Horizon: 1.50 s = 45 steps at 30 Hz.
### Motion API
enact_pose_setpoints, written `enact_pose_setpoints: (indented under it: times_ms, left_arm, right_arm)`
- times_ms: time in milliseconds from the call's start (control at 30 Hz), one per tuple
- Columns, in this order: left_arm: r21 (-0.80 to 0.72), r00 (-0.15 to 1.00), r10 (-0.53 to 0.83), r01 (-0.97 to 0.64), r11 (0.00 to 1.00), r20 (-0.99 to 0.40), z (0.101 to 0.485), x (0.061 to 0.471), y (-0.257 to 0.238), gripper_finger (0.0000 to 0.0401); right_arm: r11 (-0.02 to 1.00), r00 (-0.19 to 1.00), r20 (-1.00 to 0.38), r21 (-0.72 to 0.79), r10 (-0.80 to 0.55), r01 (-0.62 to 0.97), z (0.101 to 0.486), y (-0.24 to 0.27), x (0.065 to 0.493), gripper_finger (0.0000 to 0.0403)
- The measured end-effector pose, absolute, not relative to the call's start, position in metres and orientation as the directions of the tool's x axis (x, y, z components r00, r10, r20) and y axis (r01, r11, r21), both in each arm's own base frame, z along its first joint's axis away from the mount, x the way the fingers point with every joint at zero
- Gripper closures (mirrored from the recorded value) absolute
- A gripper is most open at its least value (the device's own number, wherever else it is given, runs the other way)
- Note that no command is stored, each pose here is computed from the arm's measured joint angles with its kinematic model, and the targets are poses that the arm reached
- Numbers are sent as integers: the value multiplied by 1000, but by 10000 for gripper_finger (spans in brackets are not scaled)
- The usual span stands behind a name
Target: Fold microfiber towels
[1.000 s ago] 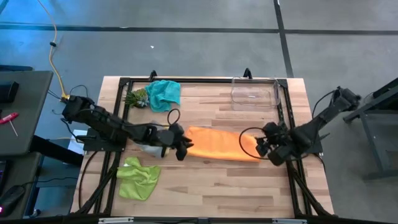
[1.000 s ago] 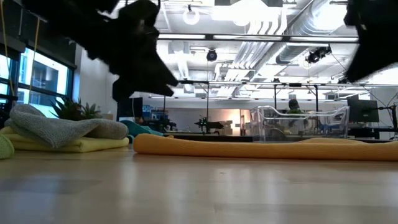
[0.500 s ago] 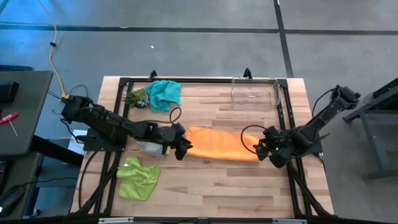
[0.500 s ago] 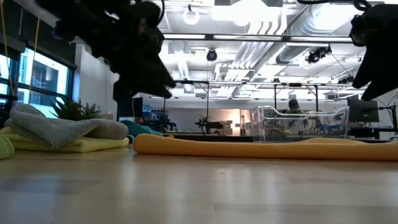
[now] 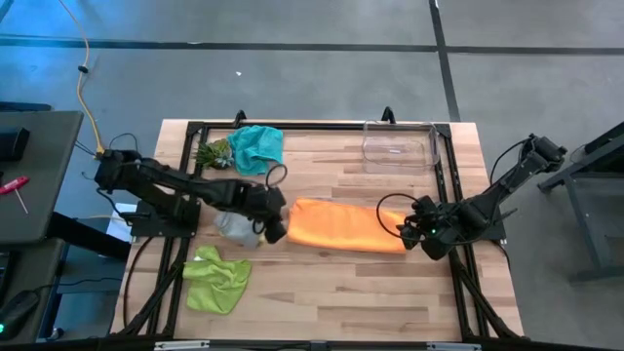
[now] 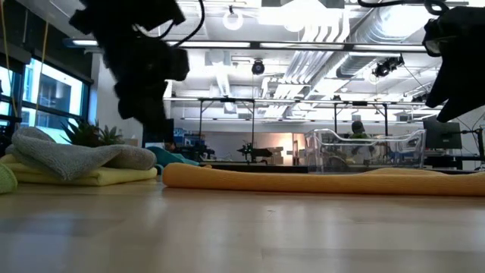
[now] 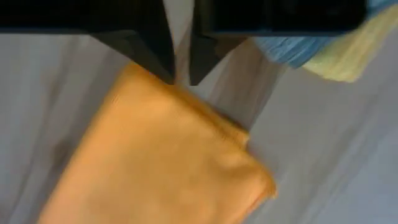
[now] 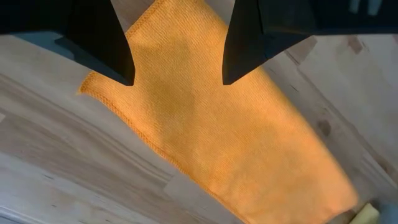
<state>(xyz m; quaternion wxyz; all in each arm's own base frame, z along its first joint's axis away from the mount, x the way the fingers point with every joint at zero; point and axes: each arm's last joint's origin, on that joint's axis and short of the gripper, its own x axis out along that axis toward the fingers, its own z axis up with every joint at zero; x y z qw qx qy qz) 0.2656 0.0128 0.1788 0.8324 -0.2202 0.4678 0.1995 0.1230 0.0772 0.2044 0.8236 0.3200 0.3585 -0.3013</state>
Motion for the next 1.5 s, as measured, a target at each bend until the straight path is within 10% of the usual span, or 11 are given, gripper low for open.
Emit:
enact_pose_setpoints:
  times_ms: [667, 1500]
  left_arm:
    - [-168, 478, 129, -528, 832, -869, 112, 286, 41, 401]
    - [-75, 683, 247, -405, 911, -688, 186, 277, 11, 401]
  right_arm:
    - [605, 575, -769, 325, -278, 727, 204, 78, 124, 166]
    - [595, 620, -728, 368, -293, 714, 207, 79, 128, 166]
